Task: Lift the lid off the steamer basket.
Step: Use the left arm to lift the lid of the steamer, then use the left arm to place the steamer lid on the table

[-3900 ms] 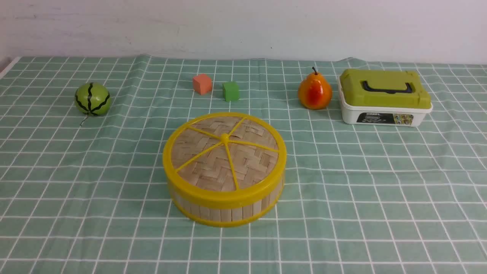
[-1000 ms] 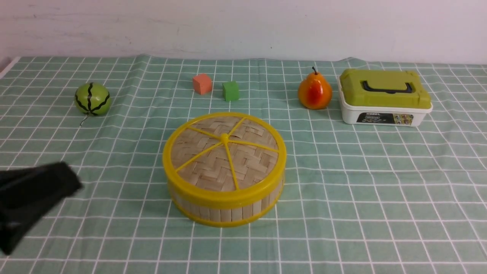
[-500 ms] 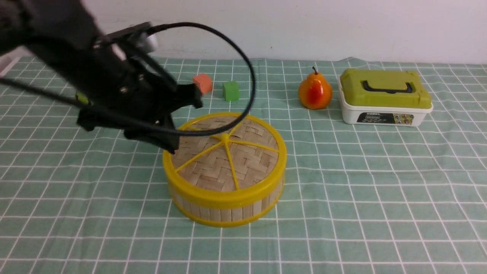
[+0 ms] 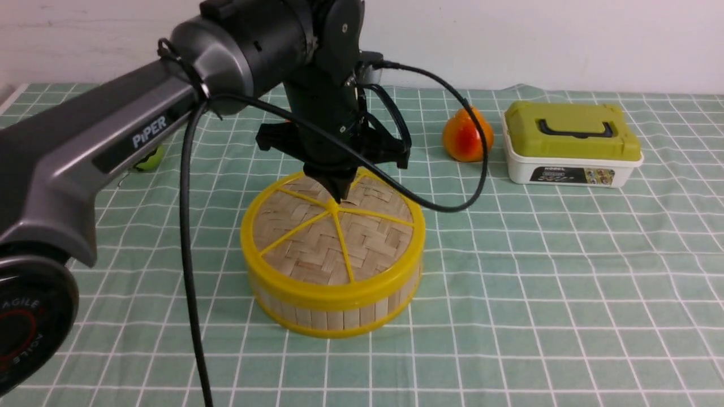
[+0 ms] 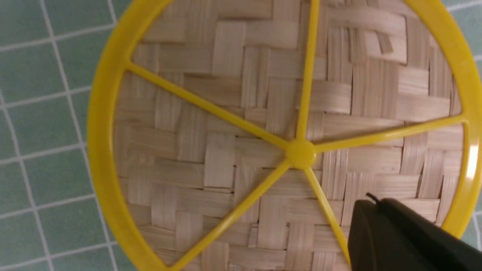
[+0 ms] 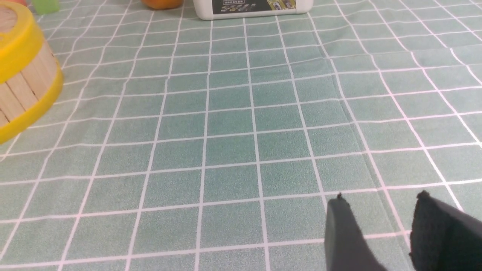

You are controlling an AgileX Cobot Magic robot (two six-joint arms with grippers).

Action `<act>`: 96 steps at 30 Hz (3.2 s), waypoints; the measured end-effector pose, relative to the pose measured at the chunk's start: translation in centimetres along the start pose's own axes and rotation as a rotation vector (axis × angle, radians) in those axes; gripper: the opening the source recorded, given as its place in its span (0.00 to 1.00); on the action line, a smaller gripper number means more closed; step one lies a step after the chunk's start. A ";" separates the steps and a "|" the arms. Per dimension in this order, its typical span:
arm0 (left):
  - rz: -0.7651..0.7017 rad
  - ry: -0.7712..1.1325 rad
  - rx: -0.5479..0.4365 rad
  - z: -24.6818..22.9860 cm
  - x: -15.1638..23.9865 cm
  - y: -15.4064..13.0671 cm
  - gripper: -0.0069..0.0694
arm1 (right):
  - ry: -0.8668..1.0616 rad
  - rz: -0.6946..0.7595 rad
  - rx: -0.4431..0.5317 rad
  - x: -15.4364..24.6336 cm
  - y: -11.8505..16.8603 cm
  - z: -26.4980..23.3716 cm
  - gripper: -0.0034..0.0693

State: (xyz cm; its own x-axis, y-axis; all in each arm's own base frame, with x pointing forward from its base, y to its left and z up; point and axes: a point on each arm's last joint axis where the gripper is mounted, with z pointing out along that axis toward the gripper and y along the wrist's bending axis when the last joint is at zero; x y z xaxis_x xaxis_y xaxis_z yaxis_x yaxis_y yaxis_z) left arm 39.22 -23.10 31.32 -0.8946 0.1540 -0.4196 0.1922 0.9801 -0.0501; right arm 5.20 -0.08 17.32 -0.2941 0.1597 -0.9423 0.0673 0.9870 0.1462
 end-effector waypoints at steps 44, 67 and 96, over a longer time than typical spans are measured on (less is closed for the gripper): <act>0.045 0.036 -0.101 6.1 -0.2 0.2 0.44 | 0.000 0.000 0.000 0.0 0.0 0.0 0.38; 0.045 0.039 -0.106 6.0 -0.2 0.3 0.24 | 0.000 0.000 0.000 0.0 0.0 0.0 0.38; 0.026 -0.205 -0.137 -7.3 -0.8 2.8 0.24 | 0.000 0.000 0.000 0.0 0.0 0.0 0.38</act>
State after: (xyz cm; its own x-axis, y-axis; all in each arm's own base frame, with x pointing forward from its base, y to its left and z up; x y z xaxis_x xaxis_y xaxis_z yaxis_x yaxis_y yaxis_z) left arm 37.47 -19.55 38.15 -0.7866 0.1643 -0.5952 0.1448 0.9861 0.0809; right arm 5.20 -0.08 17.32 -0.2941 0.1597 -0.9423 0.0673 0.9870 0.1462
